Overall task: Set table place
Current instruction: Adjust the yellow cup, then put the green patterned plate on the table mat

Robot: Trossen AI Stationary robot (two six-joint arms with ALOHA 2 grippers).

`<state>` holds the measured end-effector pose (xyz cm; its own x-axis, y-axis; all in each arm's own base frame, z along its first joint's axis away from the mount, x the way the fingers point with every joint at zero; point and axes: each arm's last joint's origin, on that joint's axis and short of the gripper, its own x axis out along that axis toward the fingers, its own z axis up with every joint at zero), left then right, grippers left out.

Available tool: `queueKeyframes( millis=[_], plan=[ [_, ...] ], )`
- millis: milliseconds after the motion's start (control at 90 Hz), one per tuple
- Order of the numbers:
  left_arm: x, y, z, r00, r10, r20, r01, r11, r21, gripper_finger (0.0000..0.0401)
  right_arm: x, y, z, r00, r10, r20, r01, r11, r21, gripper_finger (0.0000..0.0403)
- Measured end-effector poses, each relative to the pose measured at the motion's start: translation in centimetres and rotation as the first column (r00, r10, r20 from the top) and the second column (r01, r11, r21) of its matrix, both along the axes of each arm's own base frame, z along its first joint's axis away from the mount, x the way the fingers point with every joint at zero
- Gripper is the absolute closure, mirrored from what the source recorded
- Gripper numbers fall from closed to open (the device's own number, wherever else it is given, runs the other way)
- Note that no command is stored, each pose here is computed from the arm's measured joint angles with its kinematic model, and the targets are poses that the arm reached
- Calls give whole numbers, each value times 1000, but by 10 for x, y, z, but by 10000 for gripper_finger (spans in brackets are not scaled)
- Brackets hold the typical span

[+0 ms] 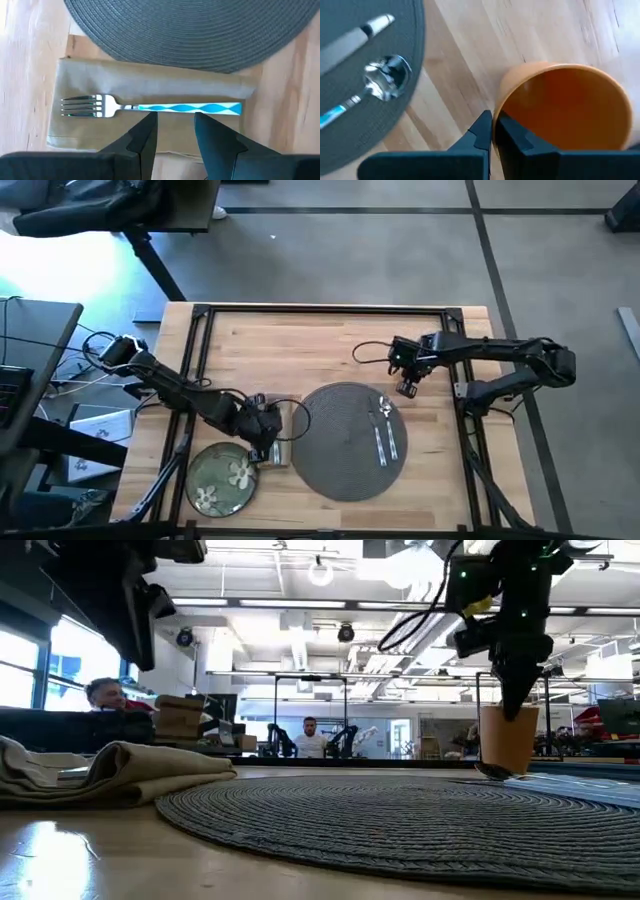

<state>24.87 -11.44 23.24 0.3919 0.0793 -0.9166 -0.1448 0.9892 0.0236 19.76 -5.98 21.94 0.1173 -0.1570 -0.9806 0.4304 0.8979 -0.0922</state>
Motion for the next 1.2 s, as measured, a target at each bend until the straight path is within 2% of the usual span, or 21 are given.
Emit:
queueKeyframes(
  millis=[200, 300, 400, 600, 722, 889, 989, 1067, 1200],
  plan=[
    [0, 0, 0, 1000, 3, 5, -3, 1000, 7, 286, -2, 0, 3, 1000, -1, 5, 1, 1000, -23, 402],
    [0, 0, 0, 1000, 3, 6, -3, 1000, 6, 286, -2, 0, 3, 1000, -1, 4, 1, 1000, -24, 389],
    [0, 0, 0, 1000, 0, 3, 0, 1000, 0, 286, -2, 0, 3, 1000, -1, 4, 1, 1000, -24, 356],
    [0, -1, 0, 1000, 17, 3, -17, 1000, -16, 286, -2, 0, 7, 1000, -1, -2, 1, 1000, -23, 265],
    [2, -1, 1, 999, 27, 18, -26, 999, -34, 286, 2, -1, 28, 1000, -1, 16, 1, 1000, -28, 216],
    [9, 2, 3, 997, -55, 60, 57, 998, -34, 273, 7, -2, 74, 996, -10, 89, 14, 999, -48, 174],
    [12, -1, 12, 990, -126, 66, 130, 989, -73, 259, 8, 5, 102, 980, -6, 199, 19, 998, -67, 160],
    [13, -13, 27, 980, -173, 102, 184, 977, -108, 253, 7, 17, 117, 954, 40, 296, -16, 996, -83, 155],
    [-3, -35, 43, 980, -196, 46, 198, 979, -49, 254, 5, 38, 128, 892, 94, 441, -63, 994, -85, 153]
  ],
)
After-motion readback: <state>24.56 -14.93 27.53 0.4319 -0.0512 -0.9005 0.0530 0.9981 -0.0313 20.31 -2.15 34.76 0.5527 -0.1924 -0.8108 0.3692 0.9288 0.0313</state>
